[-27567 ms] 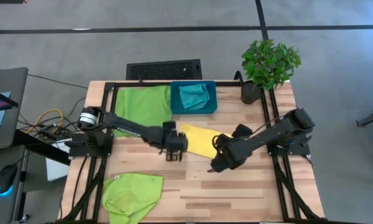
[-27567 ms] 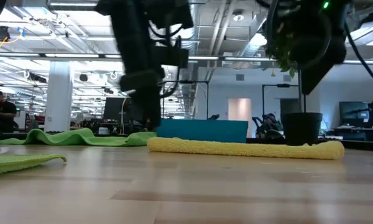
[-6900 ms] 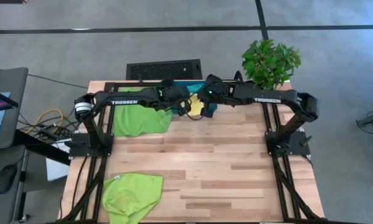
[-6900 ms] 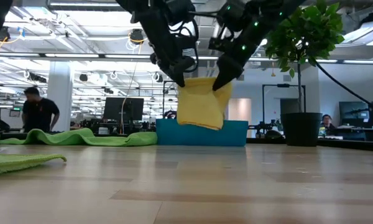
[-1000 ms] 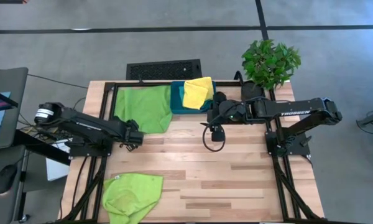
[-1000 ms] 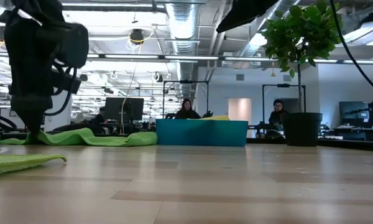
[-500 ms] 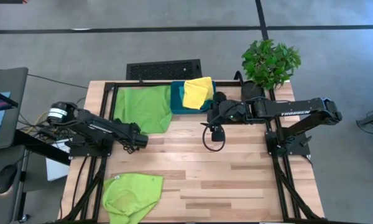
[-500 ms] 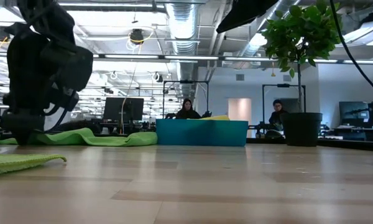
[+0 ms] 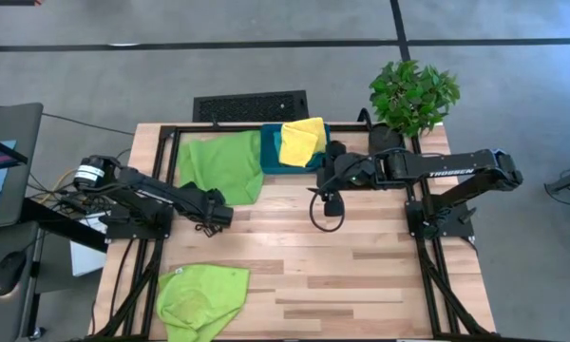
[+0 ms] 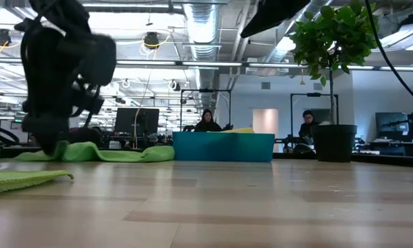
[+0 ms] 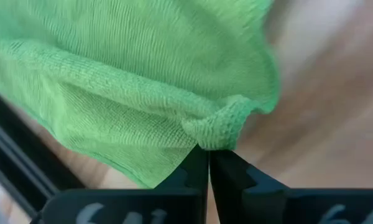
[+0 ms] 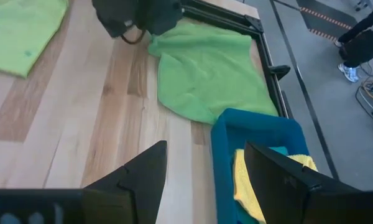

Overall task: Fold microfiber towels
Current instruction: Fold the green microfiber cloth

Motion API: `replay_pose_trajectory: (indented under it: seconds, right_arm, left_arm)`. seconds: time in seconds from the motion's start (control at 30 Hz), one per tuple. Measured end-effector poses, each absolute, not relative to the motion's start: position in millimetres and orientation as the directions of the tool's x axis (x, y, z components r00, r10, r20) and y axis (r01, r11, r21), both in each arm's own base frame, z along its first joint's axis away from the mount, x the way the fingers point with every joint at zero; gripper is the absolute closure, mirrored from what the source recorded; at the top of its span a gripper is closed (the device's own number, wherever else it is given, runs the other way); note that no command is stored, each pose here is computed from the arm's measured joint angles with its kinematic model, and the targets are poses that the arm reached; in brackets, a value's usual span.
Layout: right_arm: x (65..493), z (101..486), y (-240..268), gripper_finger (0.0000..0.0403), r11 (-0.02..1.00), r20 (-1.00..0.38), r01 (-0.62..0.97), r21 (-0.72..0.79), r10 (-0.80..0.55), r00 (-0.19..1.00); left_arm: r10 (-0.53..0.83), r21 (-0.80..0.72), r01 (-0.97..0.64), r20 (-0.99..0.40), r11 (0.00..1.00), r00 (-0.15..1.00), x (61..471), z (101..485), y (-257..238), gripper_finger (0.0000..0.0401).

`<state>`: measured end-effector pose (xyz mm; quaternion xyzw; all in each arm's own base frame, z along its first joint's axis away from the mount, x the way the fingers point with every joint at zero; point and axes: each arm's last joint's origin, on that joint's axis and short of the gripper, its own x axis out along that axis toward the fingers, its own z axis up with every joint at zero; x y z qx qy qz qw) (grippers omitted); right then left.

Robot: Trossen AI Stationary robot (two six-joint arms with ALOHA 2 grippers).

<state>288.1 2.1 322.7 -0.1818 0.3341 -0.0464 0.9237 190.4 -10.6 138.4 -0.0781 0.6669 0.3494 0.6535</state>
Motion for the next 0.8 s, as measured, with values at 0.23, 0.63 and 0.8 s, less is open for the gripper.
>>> replay_pose_trajectory:
  seconds: [0.23, 0.63, 0.8]
  right_arm:
    - [290.4, 314.3, 2.7, 0.0163, 0.924, -0.645, -0.072, -0.377, -0.206, 0.736]
    - [330.0, 267.3, 12.8, 0.0163, 0.858, -0.719, -0.261, -0.443, -0.166, 0.675]
    - [349.1, 245.5, 23.1, 0.0163, 0.77, -0.715, -0.375, -0.516, -0.146, 0.684]
  left_arm:
    - [0.319, 0.28, -0.523, -0.948, 0.805, -0.016, 208.6, 158.0, -35.2, 0.0401]
    - [0.18, 0.111, -0.523, -0.98, 0.845, 0.083, 211.4, 178.4, -89.0, 0.0401]
    - [0.191, 0.111, -0.54, -0.977, 0.834, 0.094, 208.1, 188.3, -102.6, 0.0401]
